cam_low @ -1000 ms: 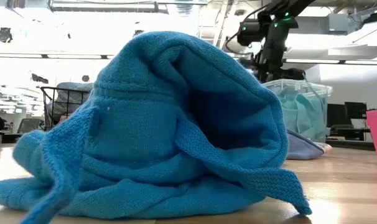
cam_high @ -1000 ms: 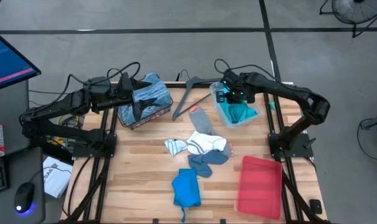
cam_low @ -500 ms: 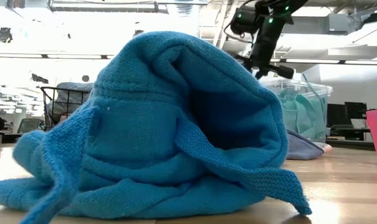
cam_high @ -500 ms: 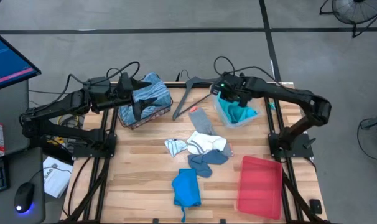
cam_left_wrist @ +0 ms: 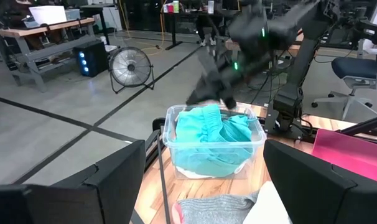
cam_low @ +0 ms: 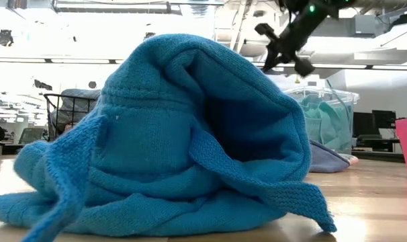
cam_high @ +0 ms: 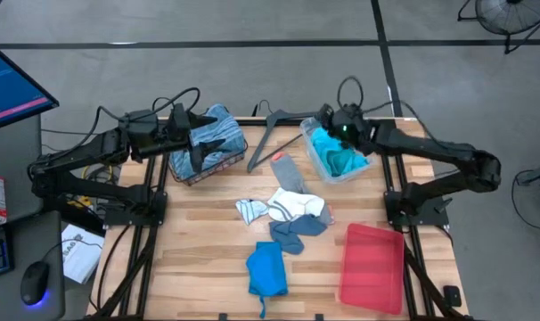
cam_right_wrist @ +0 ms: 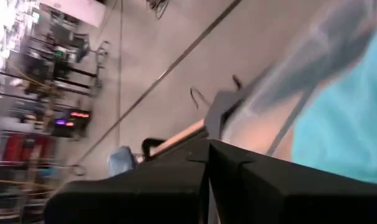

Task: Pick & Place Cloths
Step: Put the light blue shorts into the transparent bin

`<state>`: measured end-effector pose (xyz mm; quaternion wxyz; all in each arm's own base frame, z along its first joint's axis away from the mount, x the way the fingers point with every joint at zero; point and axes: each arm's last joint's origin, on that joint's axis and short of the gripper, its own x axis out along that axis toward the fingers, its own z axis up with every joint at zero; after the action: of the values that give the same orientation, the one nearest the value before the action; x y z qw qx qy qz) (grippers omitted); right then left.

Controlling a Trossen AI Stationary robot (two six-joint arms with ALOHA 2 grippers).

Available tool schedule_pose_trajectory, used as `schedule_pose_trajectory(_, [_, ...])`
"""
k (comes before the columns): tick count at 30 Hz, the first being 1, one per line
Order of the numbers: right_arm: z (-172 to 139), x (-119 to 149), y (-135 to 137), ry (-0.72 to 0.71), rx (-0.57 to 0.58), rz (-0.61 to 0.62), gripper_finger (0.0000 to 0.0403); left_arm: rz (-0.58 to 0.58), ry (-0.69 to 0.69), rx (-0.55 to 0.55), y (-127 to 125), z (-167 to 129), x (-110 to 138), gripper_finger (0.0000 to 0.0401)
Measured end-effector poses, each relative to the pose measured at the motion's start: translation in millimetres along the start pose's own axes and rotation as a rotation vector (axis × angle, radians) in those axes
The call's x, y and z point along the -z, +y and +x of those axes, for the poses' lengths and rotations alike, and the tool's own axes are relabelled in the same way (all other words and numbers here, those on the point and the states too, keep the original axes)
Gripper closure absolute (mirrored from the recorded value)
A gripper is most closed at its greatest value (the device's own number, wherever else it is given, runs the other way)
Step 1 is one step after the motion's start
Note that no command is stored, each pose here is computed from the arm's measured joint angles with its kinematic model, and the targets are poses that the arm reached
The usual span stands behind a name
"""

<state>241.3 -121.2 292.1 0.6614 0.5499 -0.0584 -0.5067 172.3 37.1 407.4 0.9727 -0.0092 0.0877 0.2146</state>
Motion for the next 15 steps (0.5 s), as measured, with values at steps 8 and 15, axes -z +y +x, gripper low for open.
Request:
schedule_pose_trajectory(8, [30, 18, -74, -0.028, 0.012, 0.200, 0.0403, -0.014, -0.010, -0.005, 0, 0, -1, 0.0091])
schedule_pose_trajectory(15, [41, 8, -117, -0.087, 0.135, 0.244, 0.0403, -0.018, -0.016, -0.028, 1, 0, -1, 0.0091])
